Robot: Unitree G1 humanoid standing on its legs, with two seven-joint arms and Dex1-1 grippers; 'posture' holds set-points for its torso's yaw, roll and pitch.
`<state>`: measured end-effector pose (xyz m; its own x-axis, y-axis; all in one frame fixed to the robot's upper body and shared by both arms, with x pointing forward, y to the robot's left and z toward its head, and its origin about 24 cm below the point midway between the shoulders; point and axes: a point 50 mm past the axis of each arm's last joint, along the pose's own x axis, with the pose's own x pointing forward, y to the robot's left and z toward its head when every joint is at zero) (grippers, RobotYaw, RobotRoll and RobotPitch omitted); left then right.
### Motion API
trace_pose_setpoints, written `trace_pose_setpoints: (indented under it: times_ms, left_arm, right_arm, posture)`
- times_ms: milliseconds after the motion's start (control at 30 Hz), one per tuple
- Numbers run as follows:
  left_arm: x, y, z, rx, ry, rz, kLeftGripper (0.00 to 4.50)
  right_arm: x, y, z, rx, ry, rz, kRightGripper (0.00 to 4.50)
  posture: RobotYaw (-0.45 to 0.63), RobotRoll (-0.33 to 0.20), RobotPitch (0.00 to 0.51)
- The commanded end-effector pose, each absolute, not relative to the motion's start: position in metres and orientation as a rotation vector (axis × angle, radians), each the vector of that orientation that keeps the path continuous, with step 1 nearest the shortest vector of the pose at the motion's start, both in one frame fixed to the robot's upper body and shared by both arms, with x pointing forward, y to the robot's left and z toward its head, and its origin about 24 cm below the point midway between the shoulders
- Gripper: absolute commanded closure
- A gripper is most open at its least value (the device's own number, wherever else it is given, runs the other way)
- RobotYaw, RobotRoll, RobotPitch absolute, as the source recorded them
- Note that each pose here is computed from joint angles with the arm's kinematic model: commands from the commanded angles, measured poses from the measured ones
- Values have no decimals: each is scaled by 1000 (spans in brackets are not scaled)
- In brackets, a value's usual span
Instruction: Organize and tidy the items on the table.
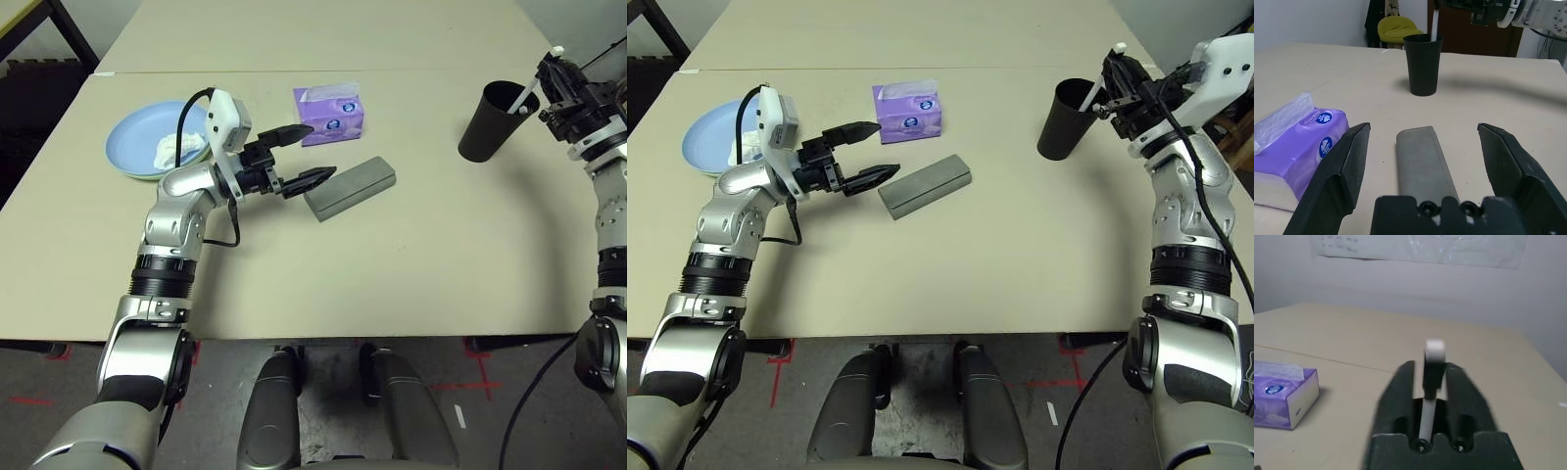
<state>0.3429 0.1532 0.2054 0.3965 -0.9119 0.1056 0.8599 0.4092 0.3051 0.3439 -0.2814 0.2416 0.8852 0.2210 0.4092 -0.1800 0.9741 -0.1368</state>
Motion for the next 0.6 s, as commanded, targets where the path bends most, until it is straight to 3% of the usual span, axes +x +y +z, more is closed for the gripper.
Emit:
trace_pose_setpoints:
  times_ms: [33,200,600]
  left_arm:
    - [344,156,205,211,-260,-1127,0]
    - [343,158,203,209,-257,-1123,0]
    - [341,167,204,166,-298,-1000,0]
  right_arm:
    - [341,-282,239,-108,-425,193,1778]
    - [339,-283,240,-115,-432,177,19]
    - [329,-268,226,-71,-429,210,19]
  posture:
    - [110,0,198]
    - [105,0,200]
    - [87,0,202]
